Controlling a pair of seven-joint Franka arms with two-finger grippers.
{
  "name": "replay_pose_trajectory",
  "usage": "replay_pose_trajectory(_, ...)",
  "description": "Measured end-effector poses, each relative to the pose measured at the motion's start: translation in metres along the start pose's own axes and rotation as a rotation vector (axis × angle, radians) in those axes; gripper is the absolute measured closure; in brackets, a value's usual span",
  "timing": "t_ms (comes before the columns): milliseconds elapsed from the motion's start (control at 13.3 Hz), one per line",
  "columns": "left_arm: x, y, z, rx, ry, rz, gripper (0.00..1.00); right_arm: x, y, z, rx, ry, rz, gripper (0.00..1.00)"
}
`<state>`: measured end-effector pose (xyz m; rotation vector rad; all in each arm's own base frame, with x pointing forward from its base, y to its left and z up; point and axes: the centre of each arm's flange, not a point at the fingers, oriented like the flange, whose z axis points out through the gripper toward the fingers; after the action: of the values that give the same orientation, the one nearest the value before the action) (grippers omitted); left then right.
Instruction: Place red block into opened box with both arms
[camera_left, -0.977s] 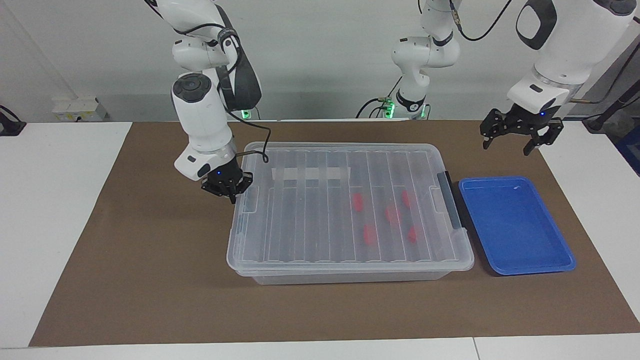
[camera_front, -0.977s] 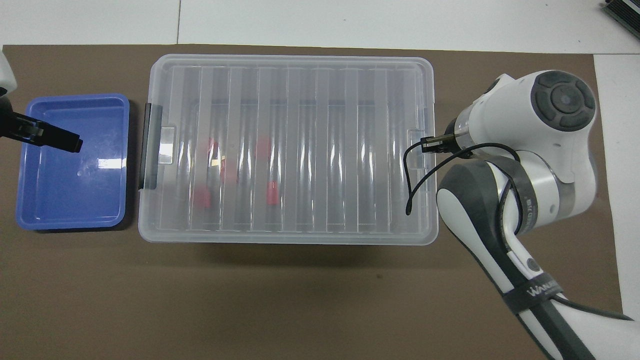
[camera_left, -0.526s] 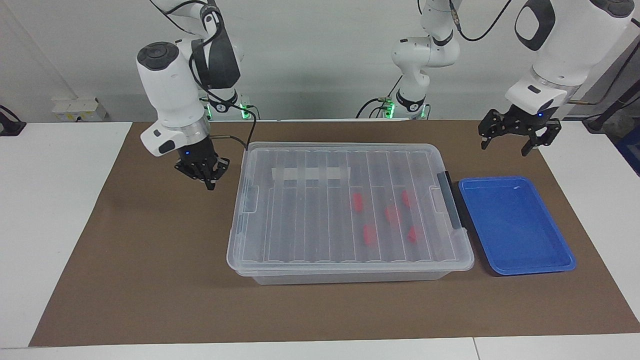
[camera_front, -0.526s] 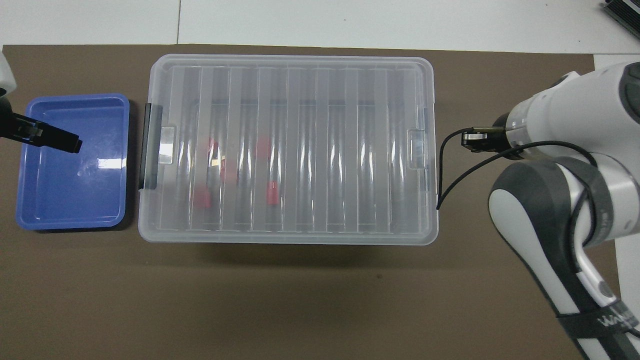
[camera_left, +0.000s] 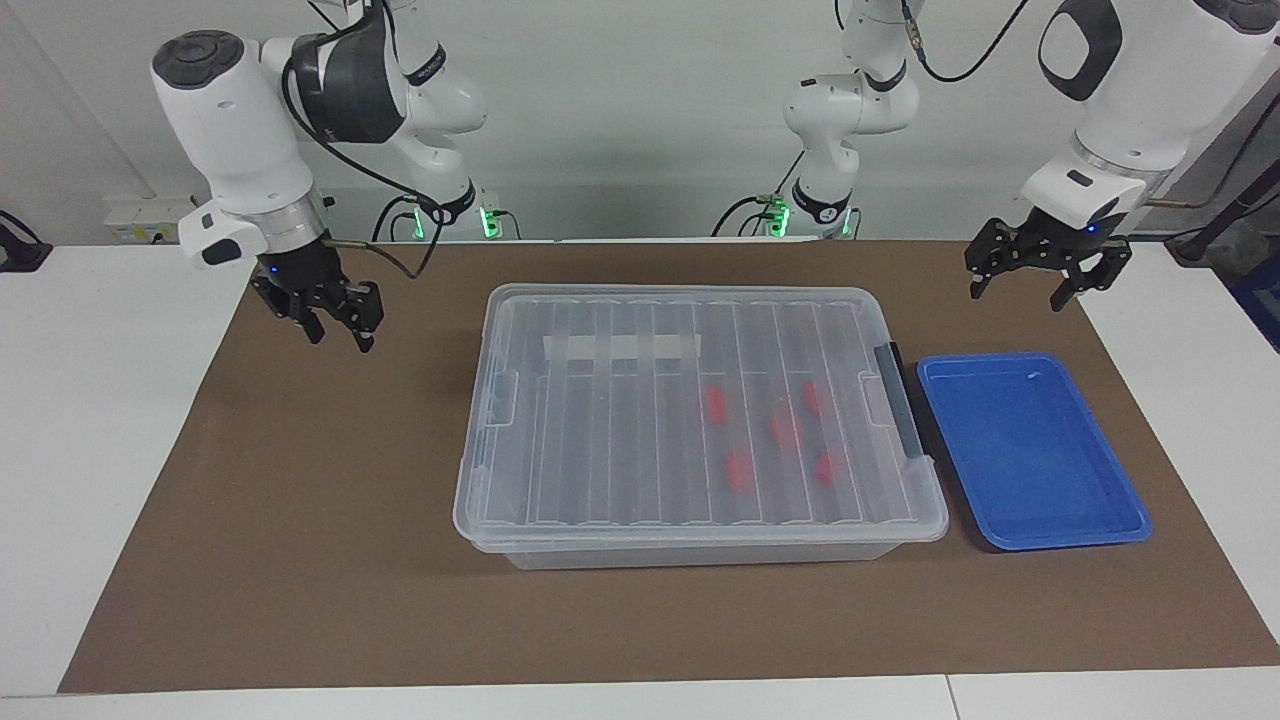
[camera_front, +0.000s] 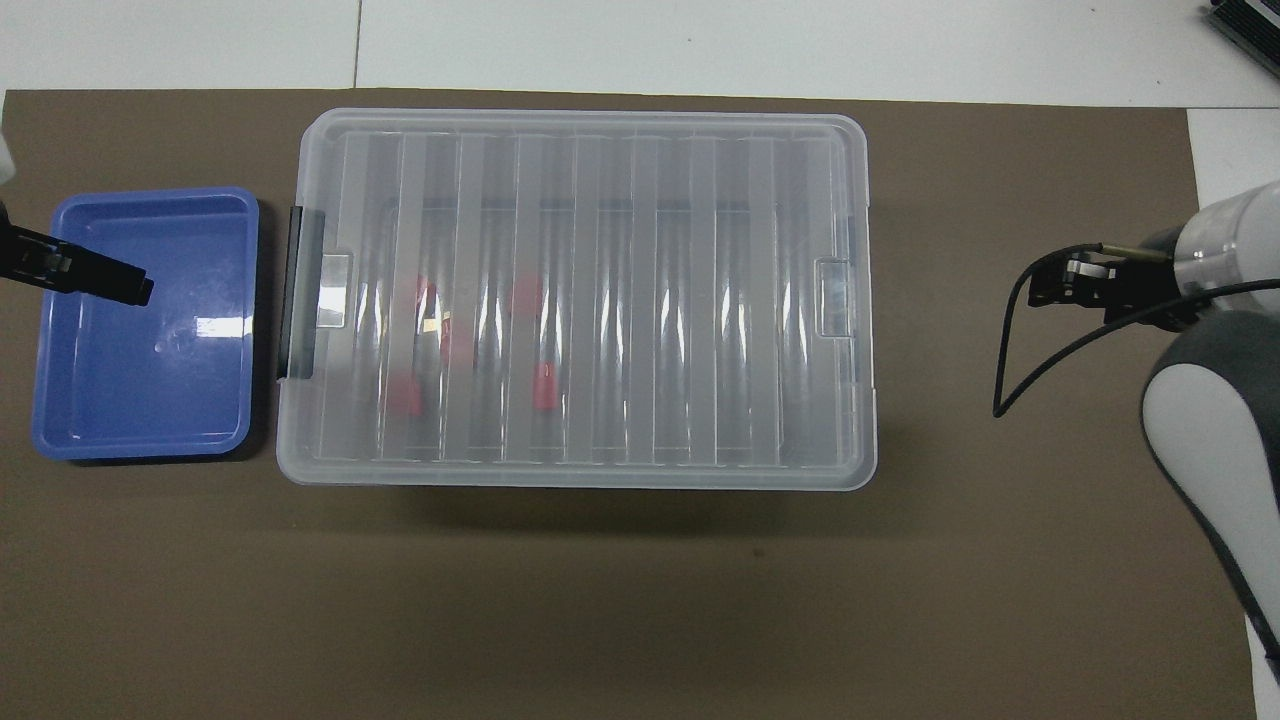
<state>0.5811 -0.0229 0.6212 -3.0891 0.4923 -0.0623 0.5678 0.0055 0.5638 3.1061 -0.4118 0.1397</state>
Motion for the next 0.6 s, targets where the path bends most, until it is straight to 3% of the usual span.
replay_pose_trajectory(150, 0.0, 0.0, 0.0, 0.0, 0.0, 0.0, 0.0, 0.0, 0.016, -0.018, -0.006, -0.011, 0.027, 0.0)
replay_pose_trajectory(601, -0.004, 0.004, -0.011, 0.004, 0.018, 0.005, 0.0, -0.007, 0.014, -0.075, -0.018, -0.058, 0.005, 0.0)
